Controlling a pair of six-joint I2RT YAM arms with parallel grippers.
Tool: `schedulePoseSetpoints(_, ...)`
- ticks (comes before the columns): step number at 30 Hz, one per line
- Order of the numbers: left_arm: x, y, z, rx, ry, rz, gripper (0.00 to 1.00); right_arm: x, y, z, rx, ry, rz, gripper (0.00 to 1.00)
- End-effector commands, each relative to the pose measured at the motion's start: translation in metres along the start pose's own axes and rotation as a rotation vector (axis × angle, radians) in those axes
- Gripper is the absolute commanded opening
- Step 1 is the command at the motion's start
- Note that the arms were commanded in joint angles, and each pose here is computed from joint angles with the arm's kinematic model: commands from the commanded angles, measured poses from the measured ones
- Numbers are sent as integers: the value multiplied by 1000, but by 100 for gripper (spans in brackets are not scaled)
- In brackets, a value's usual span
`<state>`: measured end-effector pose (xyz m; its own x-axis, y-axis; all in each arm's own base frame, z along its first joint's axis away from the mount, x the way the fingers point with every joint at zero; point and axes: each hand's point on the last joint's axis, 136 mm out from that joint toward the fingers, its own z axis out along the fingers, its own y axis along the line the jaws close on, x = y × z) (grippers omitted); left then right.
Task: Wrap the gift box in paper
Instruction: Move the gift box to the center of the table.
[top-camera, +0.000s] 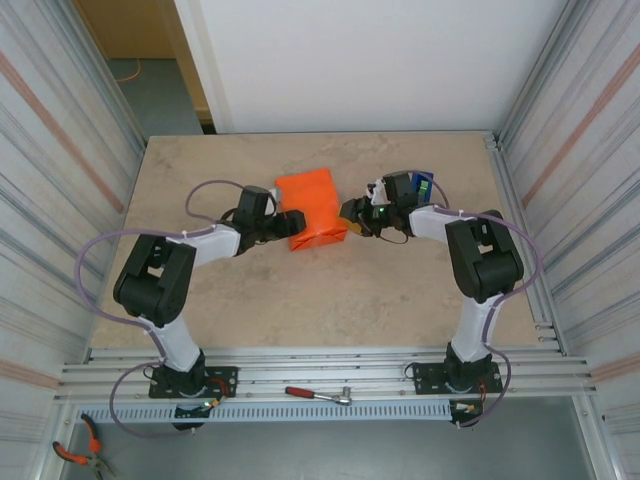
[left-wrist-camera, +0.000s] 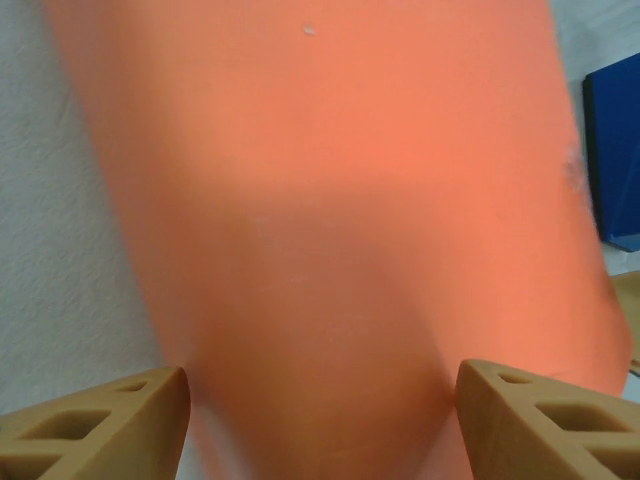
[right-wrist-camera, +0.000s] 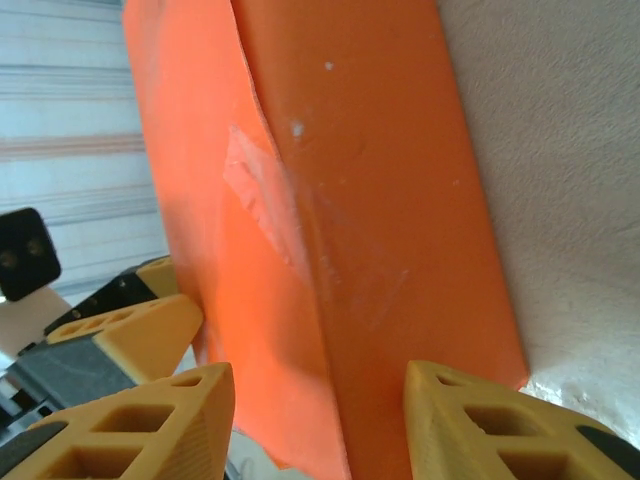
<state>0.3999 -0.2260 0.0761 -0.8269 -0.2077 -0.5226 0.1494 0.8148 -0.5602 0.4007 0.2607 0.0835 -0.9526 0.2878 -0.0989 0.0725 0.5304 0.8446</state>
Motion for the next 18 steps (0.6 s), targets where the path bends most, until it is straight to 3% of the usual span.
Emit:
schedulePoseSetpoints(1, -11, -18, -6, 64, -45, 28, 71, 13, 8, 10, -50, 30, 8, 43)
schedulePoseSetpoints(11, -24, -52, -31, 184, -80, 47, 67, 29, 44, -5, -94, -12, -27, 39)
schedulePoseSetpoints(18, -13, -49, -42, 192, -82, 12, 68, 38, 42, -15, -65, -43, -22, 40)
